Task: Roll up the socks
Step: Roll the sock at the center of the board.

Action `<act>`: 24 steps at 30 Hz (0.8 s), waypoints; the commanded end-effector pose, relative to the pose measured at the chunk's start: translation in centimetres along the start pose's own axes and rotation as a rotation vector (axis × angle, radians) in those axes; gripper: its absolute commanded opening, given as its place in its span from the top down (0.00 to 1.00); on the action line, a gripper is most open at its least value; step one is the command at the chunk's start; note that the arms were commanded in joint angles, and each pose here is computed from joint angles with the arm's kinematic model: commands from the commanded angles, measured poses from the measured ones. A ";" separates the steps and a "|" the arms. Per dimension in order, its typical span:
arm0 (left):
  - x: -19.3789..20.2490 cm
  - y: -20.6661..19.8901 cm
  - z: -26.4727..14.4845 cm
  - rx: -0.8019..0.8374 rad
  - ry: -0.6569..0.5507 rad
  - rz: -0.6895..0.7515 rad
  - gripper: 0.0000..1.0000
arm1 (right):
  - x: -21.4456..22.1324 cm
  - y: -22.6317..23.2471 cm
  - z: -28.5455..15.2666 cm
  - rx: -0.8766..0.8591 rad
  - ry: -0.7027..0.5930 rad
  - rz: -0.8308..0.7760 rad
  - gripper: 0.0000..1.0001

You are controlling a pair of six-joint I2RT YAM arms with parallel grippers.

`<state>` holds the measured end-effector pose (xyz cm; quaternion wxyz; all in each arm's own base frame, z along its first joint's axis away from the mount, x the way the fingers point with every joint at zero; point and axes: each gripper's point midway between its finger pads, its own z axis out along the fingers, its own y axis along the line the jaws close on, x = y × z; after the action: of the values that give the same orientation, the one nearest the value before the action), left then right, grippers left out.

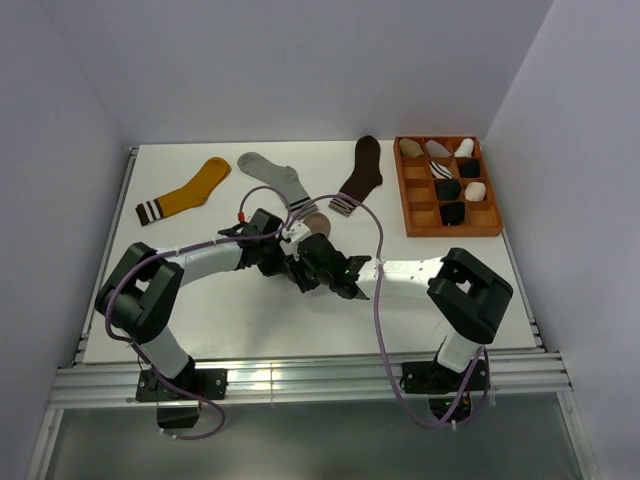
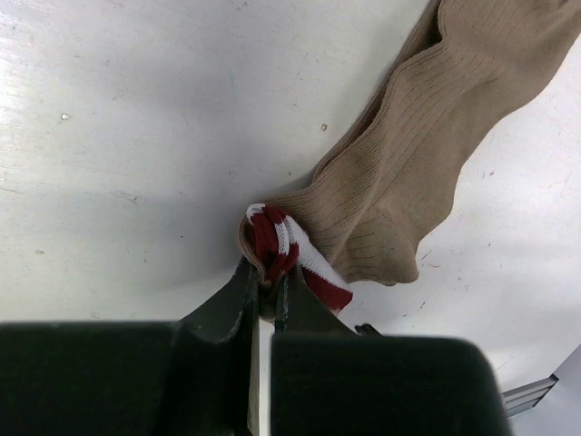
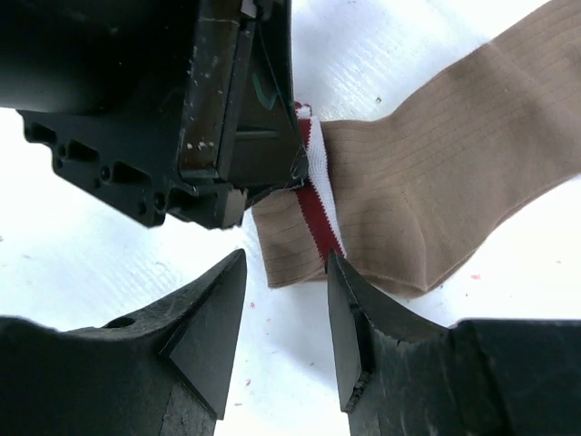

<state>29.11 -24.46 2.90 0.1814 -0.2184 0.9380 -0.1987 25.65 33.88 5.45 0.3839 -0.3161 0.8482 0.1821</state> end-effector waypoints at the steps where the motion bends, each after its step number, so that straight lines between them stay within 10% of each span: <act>1: 0.1 -0.2 -0.7 -0.009 0.016 0.027 1.00 | -2.3 0.5 0.6 0.009 -0.065 -0.072 0.52; 18: 0.5 -0.9 -0.6 0.031 0.040 0.009 1.00 | 2.6 1.3 4.3 0.031 0.054 -0.166 0.54; 24: 0.4 -1.2 -1.1 0.043 0.034 0.000 1.00 | 4.8 -0.3 4.3 0.130 0.135 -0.120 0.84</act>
<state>29.59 -23.87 2.95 0.1812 -0.2287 0.9356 -0.1987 27.03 35.37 2.11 0.4012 -0.3490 0.8393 0.1129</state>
